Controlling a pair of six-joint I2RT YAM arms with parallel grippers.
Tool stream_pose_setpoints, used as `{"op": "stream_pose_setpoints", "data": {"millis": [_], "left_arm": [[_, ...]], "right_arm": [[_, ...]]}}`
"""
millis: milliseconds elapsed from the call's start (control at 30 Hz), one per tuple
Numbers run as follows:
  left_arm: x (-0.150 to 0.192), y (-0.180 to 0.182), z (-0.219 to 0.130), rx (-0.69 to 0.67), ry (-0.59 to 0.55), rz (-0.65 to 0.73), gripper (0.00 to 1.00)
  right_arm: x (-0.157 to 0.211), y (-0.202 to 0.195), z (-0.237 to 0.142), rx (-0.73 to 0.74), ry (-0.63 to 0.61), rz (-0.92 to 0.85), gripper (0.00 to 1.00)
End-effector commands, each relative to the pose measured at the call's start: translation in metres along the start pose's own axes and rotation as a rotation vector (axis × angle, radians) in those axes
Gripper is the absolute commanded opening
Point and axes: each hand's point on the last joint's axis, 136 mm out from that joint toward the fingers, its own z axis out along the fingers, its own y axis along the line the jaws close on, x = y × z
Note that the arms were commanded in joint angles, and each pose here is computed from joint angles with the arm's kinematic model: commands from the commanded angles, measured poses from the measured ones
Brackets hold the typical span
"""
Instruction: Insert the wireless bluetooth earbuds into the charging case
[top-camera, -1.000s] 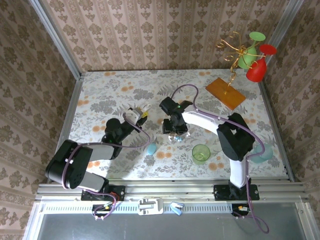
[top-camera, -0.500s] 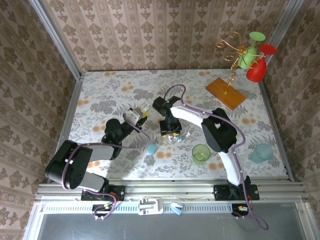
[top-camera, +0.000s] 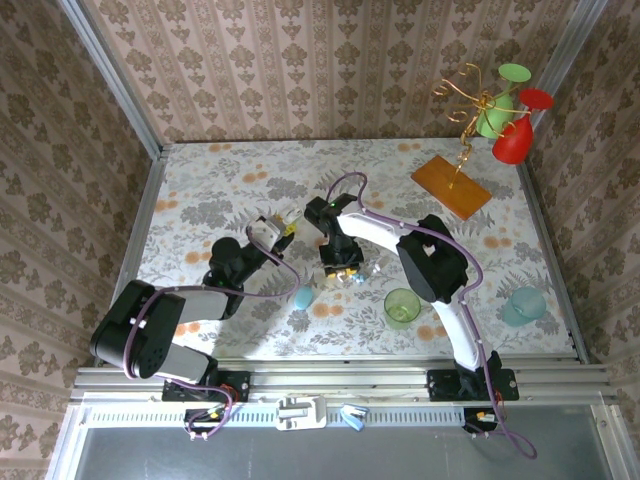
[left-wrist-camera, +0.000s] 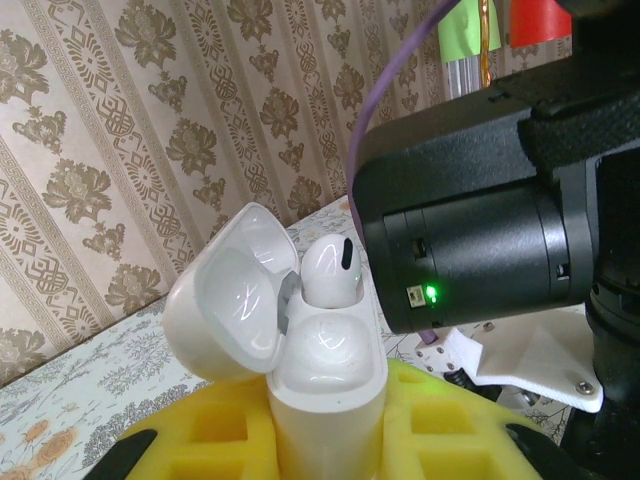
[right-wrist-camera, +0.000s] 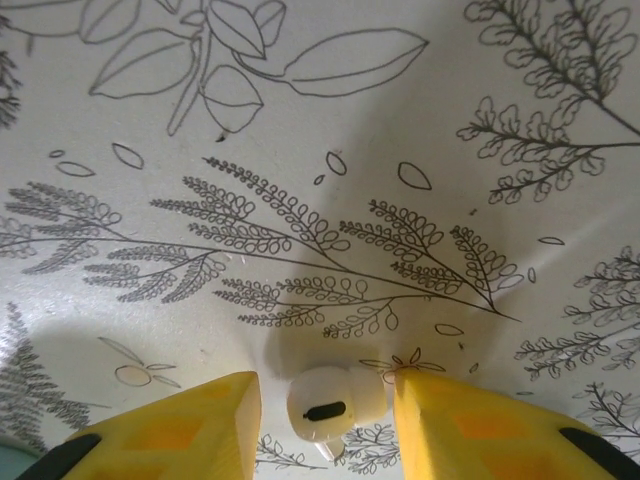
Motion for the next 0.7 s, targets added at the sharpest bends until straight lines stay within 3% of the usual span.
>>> {"op": "stream_pose_setpoints", "data": {"millis": [0,367,667], "left_arm": [[-0.016,0.001,-0.001,0.004,-0.055,0.034,0.0],[-0.015,0.001,-0.001,0.005,-0.051,0.031,0.0],[-0.013,-0.005,0.003,0.029,-0.049,0.033,0.0]], "right_arm": [[0.005,0.002,0.004,-0.004,0.04,-0.018,0.38],[0.007,0.001,0.004,-0.014,0.033,-0.006,0.26],[0.002,0.0,-0.034,-0.053,-0.079,0.016,0.25]]}}
